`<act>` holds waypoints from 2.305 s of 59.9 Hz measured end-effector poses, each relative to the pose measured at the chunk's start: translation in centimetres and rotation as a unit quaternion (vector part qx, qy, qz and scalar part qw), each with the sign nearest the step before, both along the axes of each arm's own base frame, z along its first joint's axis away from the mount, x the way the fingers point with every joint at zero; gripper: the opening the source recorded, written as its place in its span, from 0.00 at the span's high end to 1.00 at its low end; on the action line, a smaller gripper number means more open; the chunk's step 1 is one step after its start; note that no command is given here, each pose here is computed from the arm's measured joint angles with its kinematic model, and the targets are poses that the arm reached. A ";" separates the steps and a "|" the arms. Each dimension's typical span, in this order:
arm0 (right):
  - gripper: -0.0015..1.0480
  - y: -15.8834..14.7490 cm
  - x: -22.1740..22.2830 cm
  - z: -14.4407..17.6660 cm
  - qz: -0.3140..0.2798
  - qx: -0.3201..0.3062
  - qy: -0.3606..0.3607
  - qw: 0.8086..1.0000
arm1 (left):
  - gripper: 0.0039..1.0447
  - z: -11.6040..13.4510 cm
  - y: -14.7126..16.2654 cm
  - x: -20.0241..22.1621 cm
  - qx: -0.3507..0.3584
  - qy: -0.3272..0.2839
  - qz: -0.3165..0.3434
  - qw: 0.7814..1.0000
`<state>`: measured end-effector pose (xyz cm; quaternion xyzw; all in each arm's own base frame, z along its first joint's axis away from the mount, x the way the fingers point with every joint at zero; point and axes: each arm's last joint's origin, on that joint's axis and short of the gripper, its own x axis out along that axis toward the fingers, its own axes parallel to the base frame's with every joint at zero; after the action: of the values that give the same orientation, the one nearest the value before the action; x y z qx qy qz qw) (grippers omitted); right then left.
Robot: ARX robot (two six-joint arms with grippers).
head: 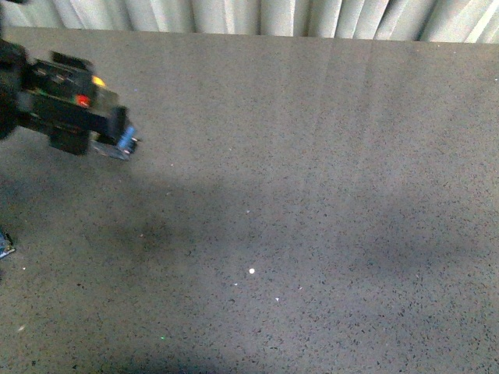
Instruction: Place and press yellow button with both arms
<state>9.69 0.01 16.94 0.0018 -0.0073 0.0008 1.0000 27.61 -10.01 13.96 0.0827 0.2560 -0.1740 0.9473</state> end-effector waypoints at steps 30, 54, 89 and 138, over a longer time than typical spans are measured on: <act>0.09 0.0 0.0 0.0 0.000 0.000 0.000 1.000 | 0.67 -5.3 -5.9 -0.8 0.032 0.038 -0.033 0.998; 0.09 0.0 0.0 0.0 0.000 0.000 0.000 1.000 | 0.19 -5.6 -6.1 -0.9 0.028 0.043 -0.033 0.998; 0.09 0.0 0.0 0.0 0.000 0.000 0.000 1.000 | 0.09 0.8 -0.3 -5.3 -0.083 0.013 -0.012 0.996; 0.09 11.0 14.4 4.2 0.168 -0.090 0.299 0.935 | 0.99 2.8 10.0 -14.1 -0.087 -0.255 0.174 0.947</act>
<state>24.09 10.99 21.13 -0.0868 0.2920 0.1689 0.9374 13.46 -0.04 16.71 -0.0045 -0.0001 -0.0015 1.0000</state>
